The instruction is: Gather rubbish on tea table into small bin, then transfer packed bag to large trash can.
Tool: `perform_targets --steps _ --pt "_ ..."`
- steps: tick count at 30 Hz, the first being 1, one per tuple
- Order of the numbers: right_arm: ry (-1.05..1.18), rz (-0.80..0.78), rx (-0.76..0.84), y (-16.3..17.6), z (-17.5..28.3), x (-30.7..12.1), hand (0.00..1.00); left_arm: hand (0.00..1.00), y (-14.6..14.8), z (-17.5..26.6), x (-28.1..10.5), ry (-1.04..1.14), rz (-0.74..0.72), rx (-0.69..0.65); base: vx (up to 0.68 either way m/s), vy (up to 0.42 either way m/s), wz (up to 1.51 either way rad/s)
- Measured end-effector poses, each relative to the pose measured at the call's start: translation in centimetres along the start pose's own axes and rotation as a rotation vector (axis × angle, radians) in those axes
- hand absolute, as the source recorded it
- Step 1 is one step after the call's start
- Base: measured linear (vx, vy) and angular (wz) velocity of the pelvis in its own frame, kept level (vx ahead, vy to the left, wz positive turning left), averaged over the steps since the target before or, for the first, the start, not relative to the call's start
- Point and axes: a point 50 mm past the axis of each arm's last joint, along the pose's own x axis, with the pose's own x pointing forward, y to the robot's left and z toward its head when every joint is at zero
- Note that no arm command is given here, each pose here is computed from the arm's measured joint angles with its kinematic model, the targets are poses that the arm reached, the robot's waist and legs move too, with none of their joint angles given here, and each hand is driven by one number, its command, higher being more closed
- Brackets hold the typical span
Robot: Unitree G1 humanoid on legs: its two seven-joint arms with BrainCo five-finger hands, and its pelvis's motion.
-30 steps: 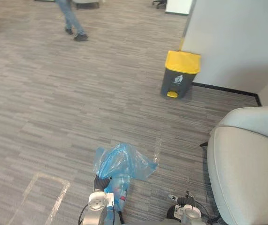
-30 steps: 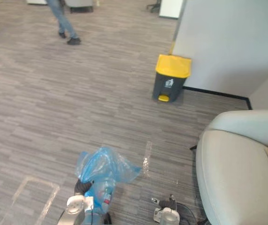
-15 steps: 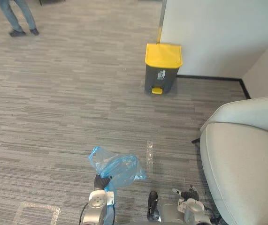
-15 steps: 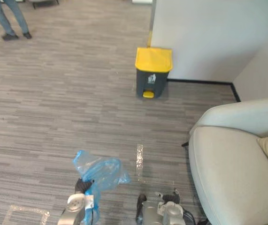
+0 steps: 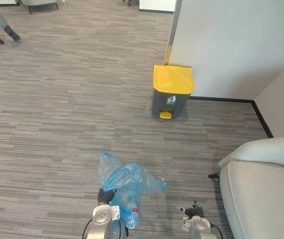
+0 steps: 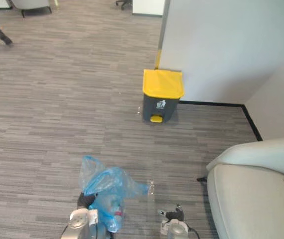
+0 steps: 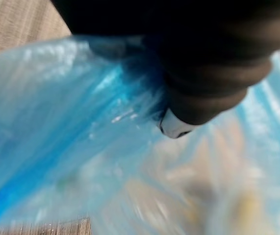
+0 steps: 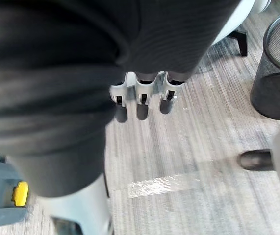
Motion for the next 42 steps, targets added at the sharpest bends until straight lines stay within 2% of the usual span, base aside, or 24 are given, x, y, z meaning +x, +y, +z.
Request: perform_targets --steps 8,14,20,23,34,42 --pt "-0.019 -0.015 0.010 -0.5 0.4 0.1 0.00 1.00 -0.2 1.7 0.7 -0.050 0.012 0.007 0.33 0.062 -0.16" --pt "-0.033 -0.036 0.014 -1.0 1.7 0.9 0.00 1.00 0.7 1.0 1.3 -0.012 0.037 0.022 0.37 -0.134 0.02" --pt "0.017 -0.040 0.007 -1.2 0.1 0.6 0.00 1.00 -1.0 1.3 0.5 -0.041 -0.034 0.014 0.35 -0.158 0.22" --pt "0.022 -0.011 0.002 -0.2 -0.1 0.3 0.00 1.00 -0.3 0.6 0.0 -0.028 -0.017 -0.006 0.36 -0.001 -0.37" --pt "0.058 -0.024 0.014 -0.6 -1.1 0.1 0.00 1.00 0.7 -0.6 -0.2 0.021 0.030 -0.027 0.36 0.207 -0.52" --pt "-0.003 -0.032 0.020 -1.2 -0.1 0.1 0.00 1.00 0.5 1.3 0.4 -0.048 0.009 0.020 0.36 0.073 0.08"
